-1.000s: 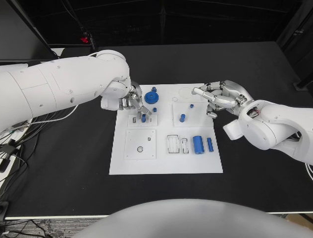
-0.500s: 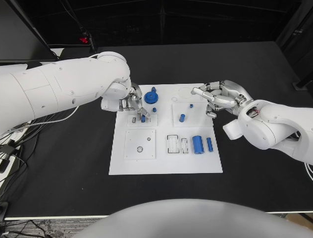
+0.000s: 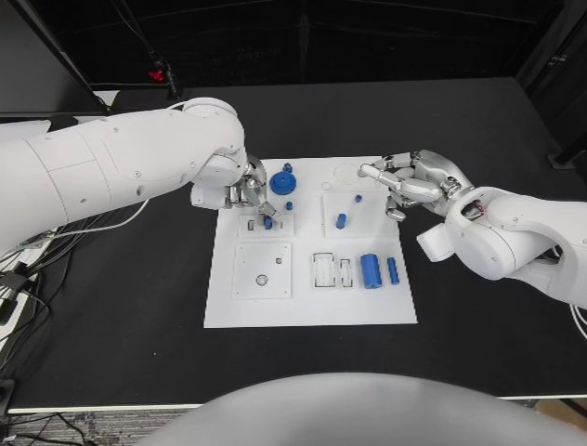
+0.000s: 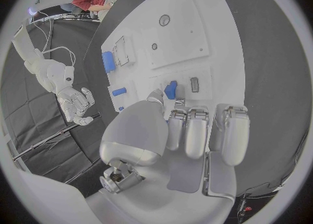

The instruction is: Assemble the parts on the task board

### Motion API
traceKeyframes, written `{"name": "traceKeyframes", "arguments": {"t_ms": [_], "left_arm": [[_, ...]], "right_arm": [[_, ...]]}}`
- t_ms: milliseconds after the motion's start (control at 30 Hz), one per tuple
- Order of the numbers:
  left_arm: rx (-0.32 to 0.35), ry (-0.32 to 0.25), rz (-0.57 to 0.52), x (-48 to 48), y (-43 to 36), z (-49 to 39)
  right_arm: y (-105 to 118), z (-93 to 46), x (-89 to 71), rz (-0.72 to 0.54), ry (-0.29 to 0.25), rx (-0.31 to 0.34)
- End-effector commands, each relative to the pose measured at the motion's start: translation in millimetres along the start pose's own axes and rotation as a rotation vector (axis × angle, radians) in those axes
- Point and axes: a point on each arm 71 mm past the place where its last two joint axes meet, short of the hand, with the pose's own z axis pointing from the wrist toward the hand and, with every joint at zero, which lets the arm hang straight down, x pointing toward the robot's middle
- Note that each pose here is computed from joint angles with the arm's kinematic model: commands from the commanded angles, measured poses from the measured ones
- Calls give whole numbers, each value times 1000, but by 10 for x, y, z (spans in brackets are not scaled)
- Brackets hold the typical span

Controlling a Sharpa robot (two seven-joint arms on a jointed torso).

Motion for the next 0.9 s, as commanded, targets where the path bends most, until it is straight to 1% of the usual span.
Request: {"name": "traceKeyframes", "arguments": {"t_ms": [33,267,633,900], "left_arm": [[19,-21,-10,-19,-23,-3],[24,-28,-15,-25,-29,0],[2,0,5,-8,-17,3],[-10,4,8,-10,-3,5]], "right_arm": [[11,1,5,2,2,-6],[10,-1,1,1,0,-4],[10,-4,2,1,0,-2],[9,-4,1,1,0,-1]]}}
